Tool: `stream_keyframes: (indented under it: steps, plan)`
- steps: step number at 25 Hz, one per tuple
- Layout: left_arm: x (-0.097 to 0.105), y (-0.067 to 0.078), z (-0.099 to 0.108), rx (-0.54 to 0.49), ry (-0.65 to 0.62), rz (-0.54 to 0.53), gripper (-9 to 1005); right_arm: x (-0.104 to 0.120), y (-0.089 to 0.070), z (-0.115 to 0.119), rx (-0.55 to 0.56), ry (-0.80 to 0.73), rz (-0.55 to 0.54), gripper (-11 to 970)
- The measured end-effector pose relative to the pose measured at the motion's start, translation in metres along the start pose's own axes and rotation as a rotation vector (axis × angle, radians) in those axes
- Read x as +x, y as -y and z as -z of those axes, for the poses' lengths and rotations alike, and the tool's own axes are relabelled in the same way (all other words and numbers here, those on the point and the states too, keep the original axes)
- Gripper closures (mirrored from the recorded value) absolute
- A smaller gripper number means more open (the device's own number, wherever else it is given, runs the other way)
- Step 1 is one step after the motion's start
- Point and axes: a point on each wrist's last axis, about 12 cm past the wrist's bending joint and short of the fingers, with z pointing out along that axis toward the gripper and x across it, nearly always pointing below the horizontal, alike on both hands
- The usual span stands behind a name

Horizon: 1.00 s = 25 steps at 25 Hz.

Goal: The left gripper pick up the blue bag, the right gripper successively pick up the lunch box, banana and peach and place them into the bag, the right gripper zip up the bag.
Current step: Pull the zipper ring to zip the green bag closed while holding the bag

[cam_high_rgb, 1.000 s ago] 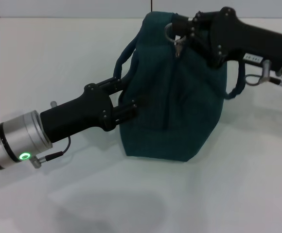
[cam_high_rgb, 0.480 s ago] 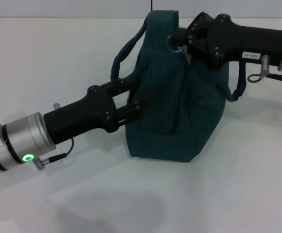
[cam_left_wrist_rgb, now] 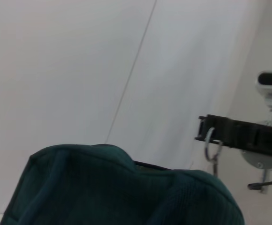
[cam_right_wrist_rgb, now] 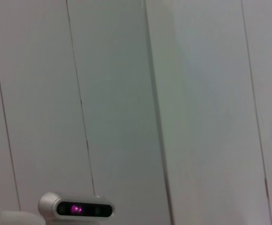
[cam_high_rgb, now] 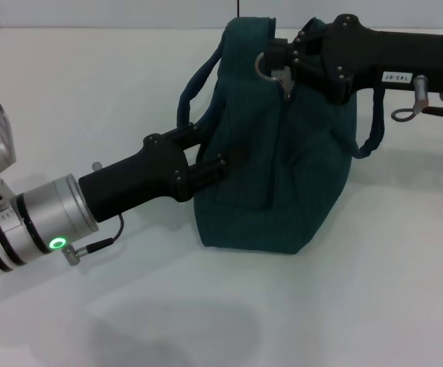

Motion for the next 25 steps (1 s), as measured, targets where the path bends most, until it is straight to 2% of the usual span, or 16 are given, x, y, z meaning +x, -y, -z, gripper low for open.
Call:
stream_keyframes:
  steps: [5, 11, 16, 18, 25]
  plan:
    - [-0.001, 0.000, -0.005, 0.008, 0.001, -0.001, 387, -0.001, 0.005, 0.001, 0.023, -0.048, -0.039, 948]
    - [0.002, 0.002, -0.007, 0.011, 0.006, -0.041, 533, 0.005, 0.009, 0.002, 0.067, -0.091, -0.070, 948]
    - [0.002, 0.003, -0.007, 0.016, 0.006, -0.042, 726, 0.004, 0.012, 0.007, 0.086, -0.088, -0.085, 947]
    - [0.002, 0.004, -0.008, 0.027, 0.005, -0.044, 865, 0.003, 0.014, 0.010, 0.102, -0.077, -0.093, 947]
    - [0.003, 0.009, -0.006, 0.064, 0.013, -0.090, 869, 0.005, 0.020, 0.015, 0.164, -0.071, -0.107, 947]
